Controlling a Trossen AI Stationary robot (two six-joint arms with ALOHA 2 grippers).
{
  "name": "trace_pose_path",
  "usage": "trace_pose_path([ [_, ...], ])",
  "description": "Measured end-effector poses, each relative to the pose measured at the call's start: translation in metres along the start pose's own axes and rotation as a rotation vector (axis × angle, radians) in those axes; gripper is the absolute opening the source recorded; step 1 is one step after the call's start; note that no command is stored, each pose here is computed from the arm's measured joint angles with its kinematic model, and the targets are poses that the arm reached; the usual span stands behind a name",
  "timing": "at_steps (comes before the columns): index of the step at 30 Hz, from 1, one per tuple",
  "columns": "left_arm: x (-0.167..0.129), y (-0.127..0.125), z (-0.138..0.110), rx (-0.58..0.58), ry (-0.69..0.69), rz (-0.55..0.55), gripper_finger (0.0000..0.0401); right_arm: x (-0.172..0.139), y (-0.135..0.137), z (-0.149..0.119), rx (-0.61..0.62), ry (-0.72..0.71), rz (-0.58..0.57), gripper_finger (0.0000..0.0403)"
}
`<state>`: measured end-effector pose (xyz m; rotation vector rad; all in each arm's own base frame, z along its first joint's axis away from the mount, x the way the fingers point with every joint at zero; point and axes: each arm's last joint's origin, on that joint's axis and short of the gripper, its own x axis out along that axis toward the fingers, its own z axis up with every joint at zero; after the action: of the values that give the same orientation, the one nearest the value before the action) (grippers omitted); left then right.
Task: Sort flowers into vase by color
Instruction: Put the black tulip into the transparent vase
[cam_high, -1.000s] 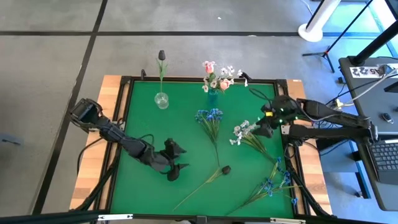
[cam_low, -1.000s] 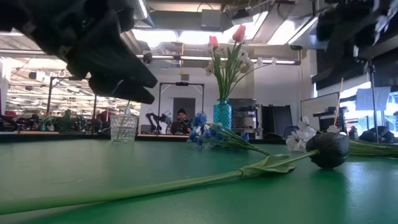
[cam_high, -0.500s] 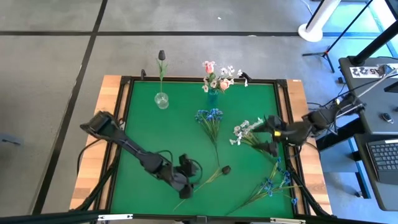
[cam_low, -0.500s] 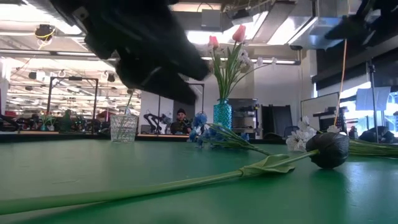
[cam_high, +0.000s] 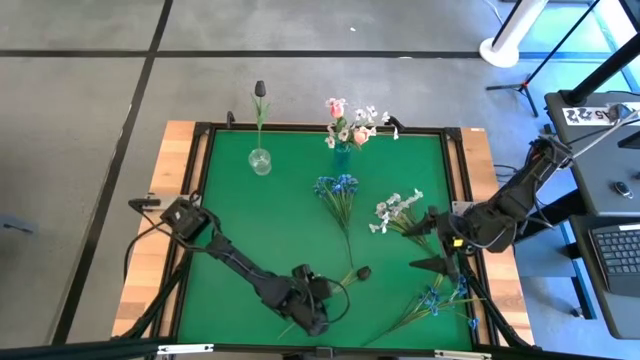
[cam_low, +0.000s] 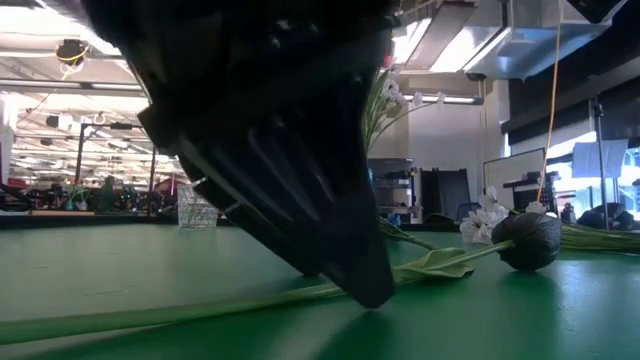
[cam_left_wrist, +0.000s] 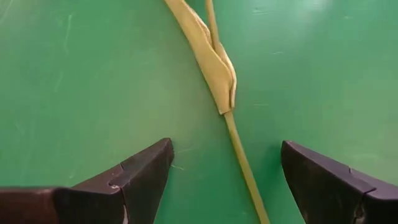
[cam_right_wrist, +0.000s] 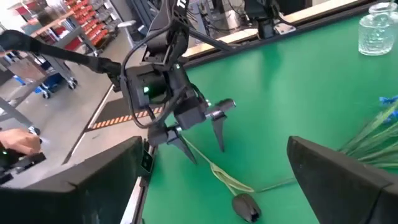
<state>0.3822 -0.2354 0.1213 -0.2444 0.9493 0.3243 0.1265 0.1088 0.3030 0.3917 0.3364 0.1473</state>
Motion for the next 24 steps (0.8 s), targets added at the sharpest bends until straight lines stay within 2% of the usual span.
trace_pose_path([
  [4, 0.004, -0.005, -0.001, -0.054, 0.032, 0.048, 0.0281, 0.0, 0.004, -0.002, 0.002, -0.003, 0.009, 0.0397],
  [7, 0.004, -0.004, -0.006, -0.099, 0.052, 0.083, 0.0239, -0.002, 0.005, -0.003, 0.004, -0.009, 0.007, 0.0397],
  [9, 0.003, -0.002, -0.009, -0.137, 0.068, 0.116, 0.0196, -0.002, 0.005, -0.003, 0.003, -0.013, 0.002, 0.0397],
  [15, 0.001, 0.005, -0.015, -0.169, 0.119, 0.188, 0.0023, -0.002, 0.005, -0.003, 0.004, -0.016, -0.004, 0.0397],
  [20, -0.014, 0.006, -0.007, -0.107, 0.129, 0.23, 0.0004, -0.002, 0.005, -0.003, -0.009, -0.016, -0.005, 0.0397],
  [22, -0.029, 0.007, -0.005, -0.029, 0.143, 0.318, 0.0002, -0.003, 0.005, -0.002, -0.009, -0.018, -0.004, 0.0397],
  [24, -0.055, 0.0, 0.005, 0.013, 0.075, 0.358, 0.0001, -0.002, 0.005, -0.002, -0.01, -0.017, -0.005, 0.0397],
])
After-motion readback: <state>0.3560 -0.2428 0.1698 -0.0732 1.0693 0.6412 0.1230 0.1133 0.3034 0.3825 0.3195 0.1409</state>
